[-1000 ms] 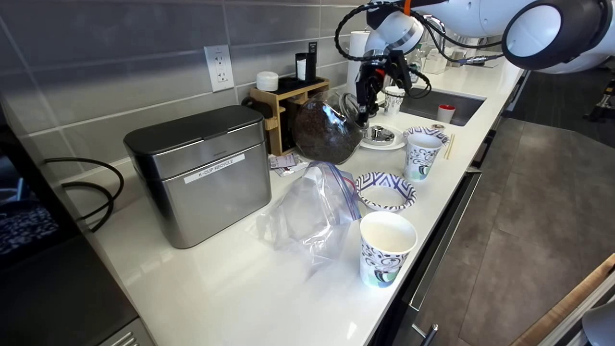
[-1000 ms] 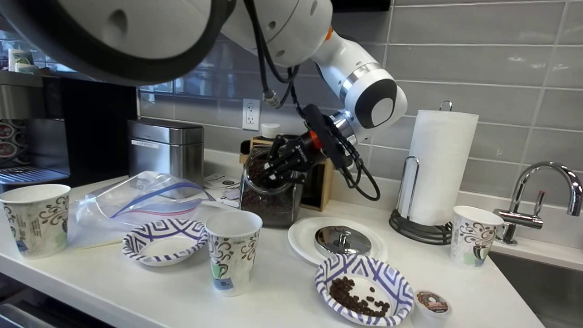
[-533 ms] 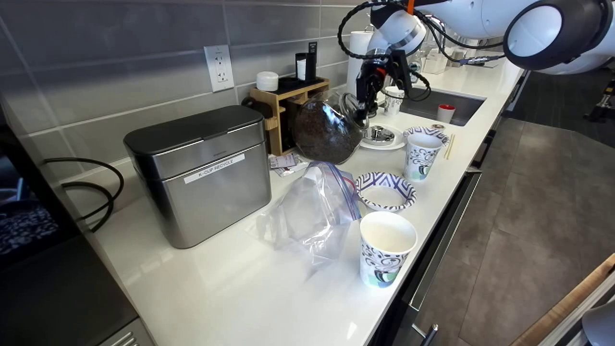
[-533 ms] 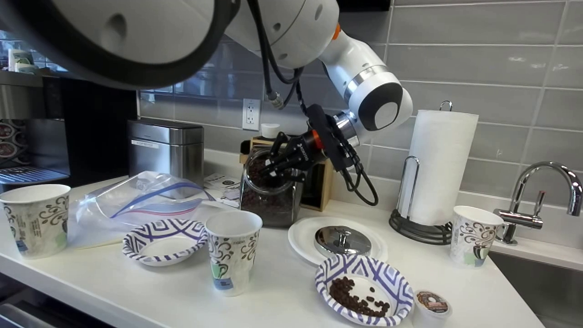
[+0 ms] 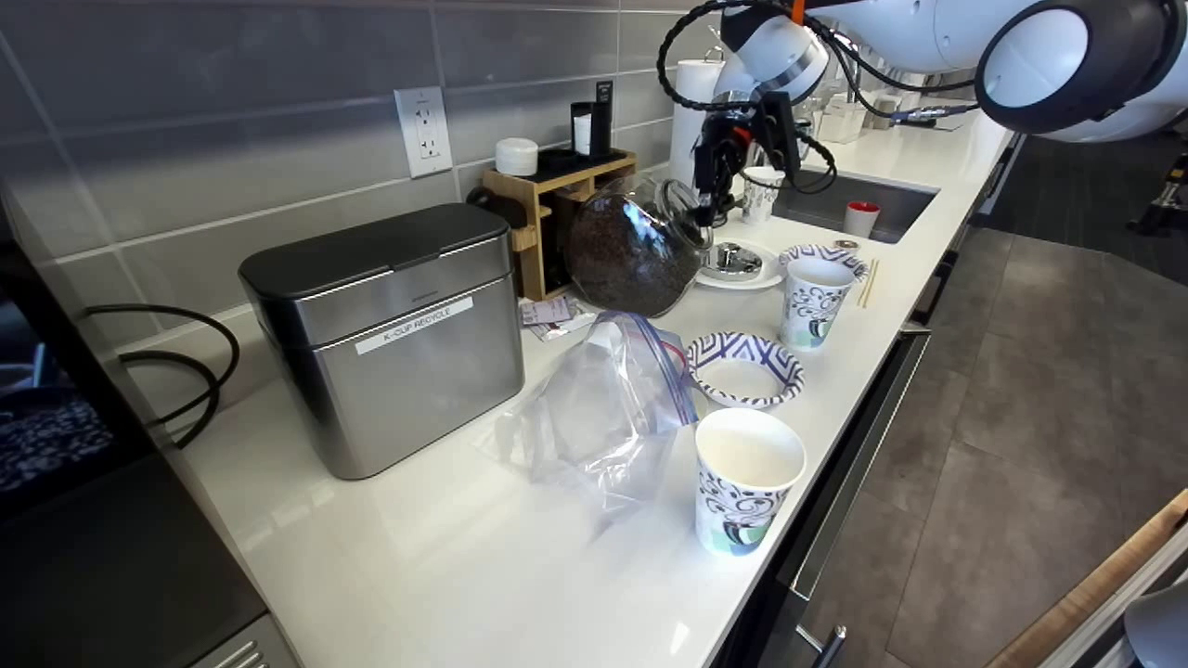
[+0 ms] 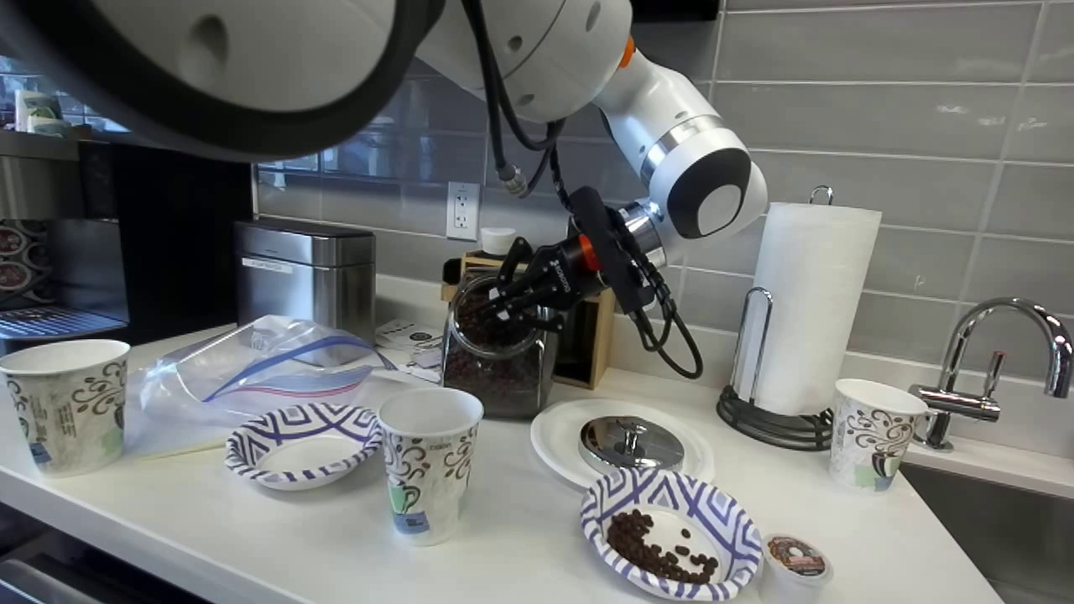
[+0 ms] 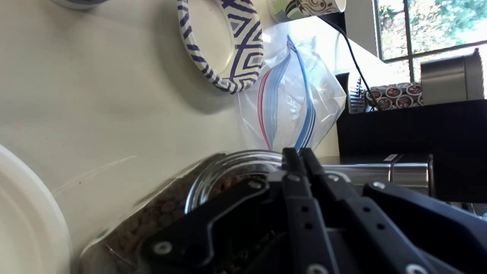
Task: Empty a scoop of coffee grounds into the paper cup
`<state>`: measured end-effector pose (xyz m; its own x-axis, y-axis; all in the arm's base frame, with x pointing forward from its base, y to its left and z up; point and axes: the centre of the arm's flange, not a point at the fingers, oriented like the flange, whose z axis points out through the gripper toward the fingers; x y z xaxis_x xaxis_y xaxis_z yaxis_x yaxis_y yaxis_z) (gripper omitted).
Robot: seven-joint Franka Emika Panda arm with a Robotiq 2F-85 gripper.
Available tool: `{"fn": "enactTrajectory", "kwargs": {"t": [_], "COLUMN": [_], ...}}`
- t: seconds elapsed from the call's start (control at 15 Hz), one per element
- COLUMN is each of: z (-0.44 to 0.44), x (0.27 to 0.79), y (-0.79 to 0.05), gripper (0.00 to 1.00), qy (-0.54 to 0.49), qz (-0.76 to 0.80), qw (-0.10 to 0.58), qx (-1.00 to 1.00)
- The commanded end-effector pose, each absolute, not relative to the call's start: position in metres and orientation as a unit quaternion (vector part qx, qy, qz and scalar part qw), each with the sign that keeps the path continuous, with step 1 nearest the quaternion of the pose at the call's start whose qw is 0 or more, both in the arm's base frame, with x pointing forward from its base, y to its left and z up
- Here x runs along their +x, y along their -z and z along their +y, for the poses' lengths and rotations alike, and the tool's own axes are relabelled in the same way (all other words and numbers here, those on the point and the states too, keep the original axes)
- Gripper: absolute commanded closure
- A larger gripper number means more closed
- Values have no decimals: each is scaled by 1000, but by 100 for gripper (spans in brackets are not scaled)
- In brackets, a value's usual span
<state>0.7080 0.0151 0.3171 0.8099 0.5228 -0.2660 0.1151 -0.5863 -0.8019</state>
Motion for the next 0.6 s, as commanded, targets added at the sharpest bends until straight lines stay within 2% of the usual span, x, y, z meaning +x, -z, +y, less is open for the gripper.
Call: {"fn": "enactTrajectory", "kwargs": {"t": [0.0,0.53], "z": [4,-23], "x": [701,668], "y": [-335,-347], "gripper": [99,99], "qy": [-266,-300], "qz": [-189,-189], "qw": [416,415], "qx": [-849,-838]}}
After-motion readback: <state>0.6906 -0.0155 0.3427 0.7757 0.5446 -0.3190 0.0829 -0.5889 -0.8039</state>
